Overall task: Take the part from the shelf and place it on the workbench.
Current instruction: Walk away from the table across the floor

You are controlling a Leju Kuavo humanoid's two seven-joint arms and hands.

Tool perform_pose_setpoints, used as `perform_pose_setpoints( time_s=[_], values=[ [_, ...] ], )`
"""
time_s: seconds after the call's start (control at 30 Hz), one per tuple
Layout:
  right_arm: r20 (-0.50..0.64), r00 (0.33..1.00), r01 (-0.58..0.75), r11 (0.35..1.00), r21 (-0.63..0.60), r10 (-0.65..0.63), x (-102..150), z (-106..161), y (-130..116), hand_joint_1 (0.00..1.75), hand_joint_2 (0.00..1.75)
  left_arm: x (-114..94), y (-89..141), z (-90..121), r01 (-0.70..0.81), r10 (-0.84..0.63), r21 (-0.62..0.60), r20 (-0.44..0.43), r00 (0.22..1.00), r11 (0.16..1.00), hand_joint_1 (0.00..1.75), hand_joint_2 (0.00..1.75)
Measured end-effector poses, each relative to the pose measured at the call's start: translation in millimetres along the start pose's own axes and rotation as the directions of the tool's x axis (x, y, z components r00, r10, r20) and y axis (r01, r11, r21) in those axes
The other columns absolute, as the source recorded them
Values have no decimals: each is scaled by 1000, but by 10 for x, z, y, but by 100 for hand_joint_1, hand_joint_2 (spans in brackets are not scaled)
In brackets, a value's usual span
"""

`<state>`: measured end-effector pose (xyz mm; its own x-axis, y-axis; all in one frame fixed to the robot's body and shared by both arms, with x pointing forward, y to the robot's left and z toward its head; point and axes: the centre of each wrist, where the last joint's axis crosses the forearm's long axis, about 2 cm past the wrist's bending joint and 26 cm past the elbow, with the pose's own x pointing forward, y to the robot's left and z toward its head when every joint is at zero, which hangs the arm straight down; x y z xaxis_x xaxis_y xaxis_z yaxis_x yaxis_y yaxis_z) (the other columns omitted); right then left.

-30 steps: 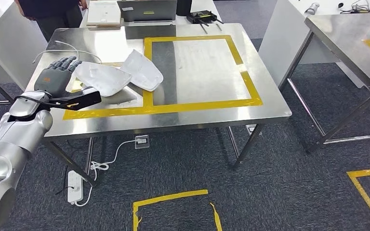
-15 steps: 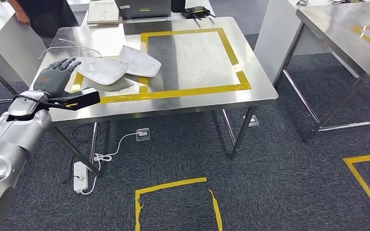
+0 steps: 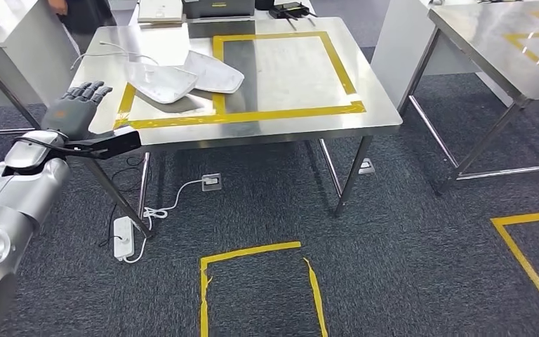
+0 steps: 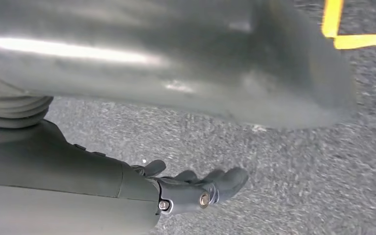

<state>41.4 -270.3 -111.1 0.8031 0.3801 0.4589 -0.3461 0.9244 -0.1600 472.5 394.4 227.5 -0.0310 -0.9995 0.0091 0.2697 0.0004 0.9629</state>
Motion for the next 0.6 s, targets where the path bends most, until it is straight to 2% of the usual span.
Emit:
perform_pose_setpoints(
  time_s=[0.6],
  values=[
    [10, 1000, -6, 1000, -3, 6, 46, -20, -18, 0, 0, -47, -78, 20, -6, 7, -8, 2, 1000, 1000, 0, 0]
  ],
)
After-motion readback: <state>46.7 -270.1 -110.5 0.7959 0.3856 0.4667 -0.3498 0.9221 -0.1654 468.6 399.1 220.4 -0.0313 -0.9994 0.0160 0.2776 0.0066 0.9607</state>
